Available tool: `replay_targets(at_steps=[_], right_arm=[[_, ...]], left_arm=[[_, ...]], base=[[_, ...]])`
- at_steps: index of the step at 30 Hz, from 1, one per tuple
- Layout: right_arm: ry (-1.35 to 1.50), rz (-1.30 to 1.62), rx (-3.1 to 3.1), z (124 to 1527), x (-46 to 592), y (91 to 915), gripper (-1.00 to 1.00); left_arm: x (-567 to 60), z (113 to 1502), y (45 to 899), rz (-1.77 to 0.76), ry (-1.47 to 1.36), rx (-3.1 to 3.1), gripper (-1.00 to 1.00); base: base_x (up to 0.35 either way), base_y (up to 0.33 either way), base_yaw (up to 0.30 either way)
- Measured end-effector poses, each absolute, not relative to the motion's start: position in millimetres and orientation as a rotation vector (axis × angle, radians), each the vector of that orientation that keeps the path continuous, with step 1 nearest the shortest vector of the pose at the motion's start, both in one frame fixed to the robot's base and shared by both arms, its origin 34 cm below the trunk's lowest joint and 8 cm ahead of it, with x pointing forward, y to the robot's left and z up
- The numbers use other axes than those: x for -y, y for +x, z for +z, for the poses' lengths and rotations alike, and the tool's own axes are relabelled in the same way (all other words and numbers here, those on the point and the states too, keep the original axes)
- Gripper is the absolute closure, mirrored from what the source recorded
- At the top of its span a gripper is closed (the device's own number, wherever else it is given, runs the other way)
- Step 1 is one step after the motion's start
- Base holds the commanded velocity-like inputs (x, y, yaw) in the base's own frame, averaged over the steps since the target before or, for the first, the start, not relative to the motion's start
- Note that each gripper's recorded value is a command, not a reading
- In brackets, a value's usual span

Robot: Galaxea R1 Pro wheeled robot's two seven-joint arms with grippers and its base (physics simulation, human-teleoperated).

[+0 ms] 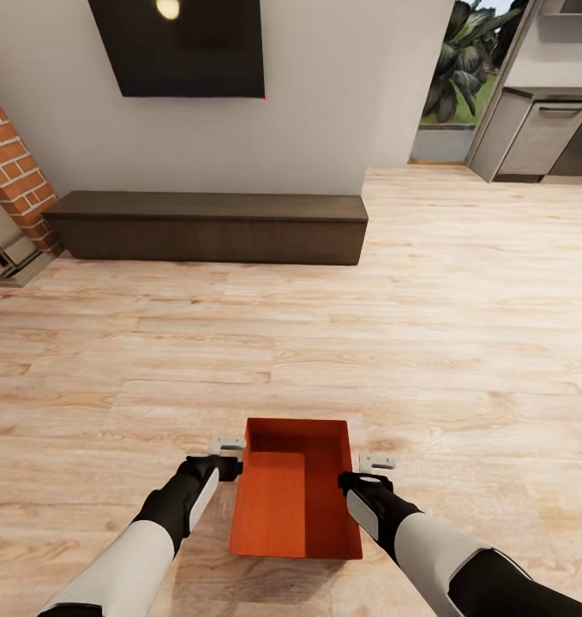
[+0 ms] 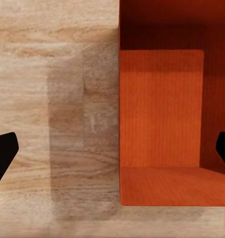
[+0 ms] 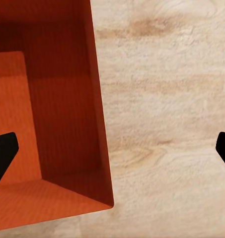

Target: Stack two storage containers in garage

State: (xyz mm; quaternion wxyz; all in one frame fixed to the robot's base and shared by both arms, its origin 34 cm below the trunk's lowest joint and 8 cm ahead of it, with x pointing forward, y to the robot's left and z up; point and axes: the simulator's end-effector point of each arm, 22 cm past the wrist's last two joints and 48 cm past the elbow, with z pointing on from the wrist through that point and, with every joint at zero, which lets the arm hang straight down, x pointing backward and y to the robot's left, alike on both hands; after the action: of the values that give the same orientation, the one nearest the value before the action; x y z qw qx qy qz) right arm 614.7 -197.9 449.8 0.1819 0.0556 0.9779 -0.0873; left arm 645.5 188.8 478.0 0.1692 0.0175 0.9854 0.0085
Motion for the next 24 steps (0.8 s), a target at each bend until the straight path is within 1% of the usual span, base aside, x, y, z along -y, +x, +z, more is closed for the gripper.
replay_targets(at_steps=[17,21,24], right_arm=[[0.157,-0.244,-2.760,435.4,197.5,613.6,-1.00],[0.044,-0.273,-2.732,431.9,195.9,620.1,-1.00],[0.012,-0.284,-2.726,427.1,197.2,621.0,-1.00]], left_arm=[[-191.1,463.7,644.5,0.031,0.041,-2.801,-1.00],[-189.3,453.6,639.4,0.022,0.044,-2.813,-1.00],[-187.4,446.9,636.9,0.018,0.045,-2.818,-1.00]], base=[[0.000,0.000,0.000],[0.000,0.000,0.000],[0.000,0.000,0.000]])
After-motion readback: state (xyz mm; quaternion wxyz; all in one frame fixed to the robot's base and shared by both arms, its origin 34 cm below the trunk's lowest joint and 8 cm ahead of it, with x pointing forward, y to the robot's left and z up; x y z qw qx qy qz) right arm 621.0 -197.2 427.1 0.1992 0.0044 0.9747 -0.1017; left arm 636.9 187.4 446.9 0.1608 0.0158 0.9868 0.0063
